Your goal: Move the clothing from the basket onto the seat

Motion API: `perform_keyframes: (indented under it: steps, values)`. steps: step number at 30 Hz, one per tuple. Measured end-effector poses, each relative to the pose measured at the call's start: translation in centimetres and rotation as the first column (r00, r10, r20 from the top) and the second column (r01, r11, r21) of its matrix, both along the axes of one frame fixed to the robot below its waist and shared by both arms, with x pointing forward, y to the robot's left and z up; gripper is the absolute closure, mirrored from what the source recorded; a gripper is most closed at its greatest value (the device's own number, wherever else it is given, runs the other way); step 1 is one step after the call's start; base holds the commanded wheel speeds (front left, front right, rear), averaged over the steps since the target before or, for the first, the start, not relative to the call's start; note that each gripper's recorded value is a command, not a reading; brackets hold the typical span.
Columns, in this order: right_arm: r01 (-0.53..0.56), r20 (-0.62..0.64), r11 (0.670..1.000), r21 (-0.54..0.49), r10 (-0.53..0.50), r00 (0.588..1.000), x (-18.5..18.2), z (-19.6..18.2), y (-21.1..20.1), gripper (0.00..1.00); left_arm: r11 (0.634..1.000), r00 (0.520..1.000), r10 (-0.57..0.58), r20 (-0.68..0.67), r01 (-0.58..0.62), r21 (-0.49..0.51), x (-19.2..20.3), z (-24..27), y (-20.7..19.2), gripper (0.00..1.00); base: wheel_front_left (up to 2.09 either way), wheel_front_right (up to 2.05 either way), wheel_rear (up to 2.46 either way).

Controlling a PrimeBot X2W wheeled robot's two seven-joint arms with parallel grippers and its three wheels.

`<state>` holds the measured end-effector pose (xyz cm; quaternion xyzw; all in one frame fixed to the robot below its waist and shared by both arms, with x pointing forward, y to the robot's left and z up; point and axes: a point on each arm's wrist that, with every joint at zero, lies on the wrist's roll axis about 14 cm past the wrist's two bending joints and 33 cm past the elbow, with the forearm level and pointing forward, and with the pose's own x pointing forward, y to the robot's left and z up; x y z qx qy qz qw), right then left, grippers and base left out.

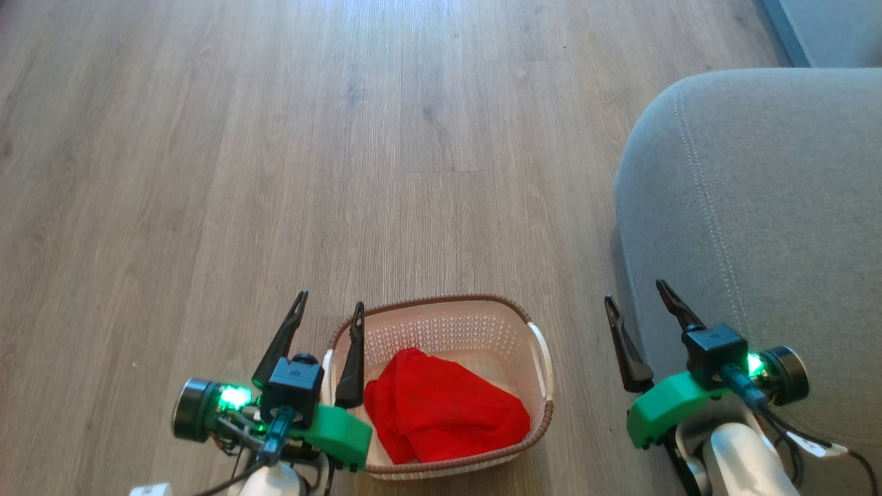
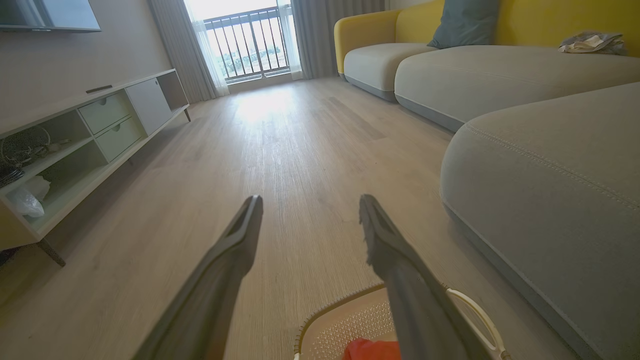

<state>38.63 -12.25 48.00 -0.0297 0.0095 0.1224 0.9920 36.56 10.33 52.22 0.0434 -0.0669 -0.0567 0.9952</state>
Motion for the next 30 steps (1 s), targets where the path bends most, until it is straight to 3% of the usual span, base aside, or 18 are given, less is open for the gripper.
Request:
perform_keyframes:
  steps: [7,16,22,30]
  values:
    - [0.002,-0.018,1.000,-0.007,-0.002,1.000,0.1,-0.7,-0.1,0.00,1.000,0.999,-0.026,-0.039,0.026,0.006,0.3,-1.3,-0.5,0.00,0.00,0.00,0.00]
    - [0.032,-0.097,0.999,-0.019,-0.034,0.995,1.8,-3.7,-1.3,0.00,0.994,0.977,-0.108,-0.183,0.112,0.013,2.7,-6.2,-2.2,0.00,0.00,0.00,0.00]
    - [0.088,-0.166,0.996,-0.031,-0.092,0.982,3.3,-6.6,-3.3,0.00,0.972,0.901,-0.214,-0.378,0.234,0.008,3.9,-13.2,-4.3,0.00,0.00,0.00,0.00]
    - [0.138,-0.266,0.989,-0.058,-0.149,0.952,4.5,-11.5,-5.4,0.00,0.931,0.783,-0.314,-0.538,0.365,-0.012,6.4,-20.9,-6.7,0.00,0.00,0.00,0.00]
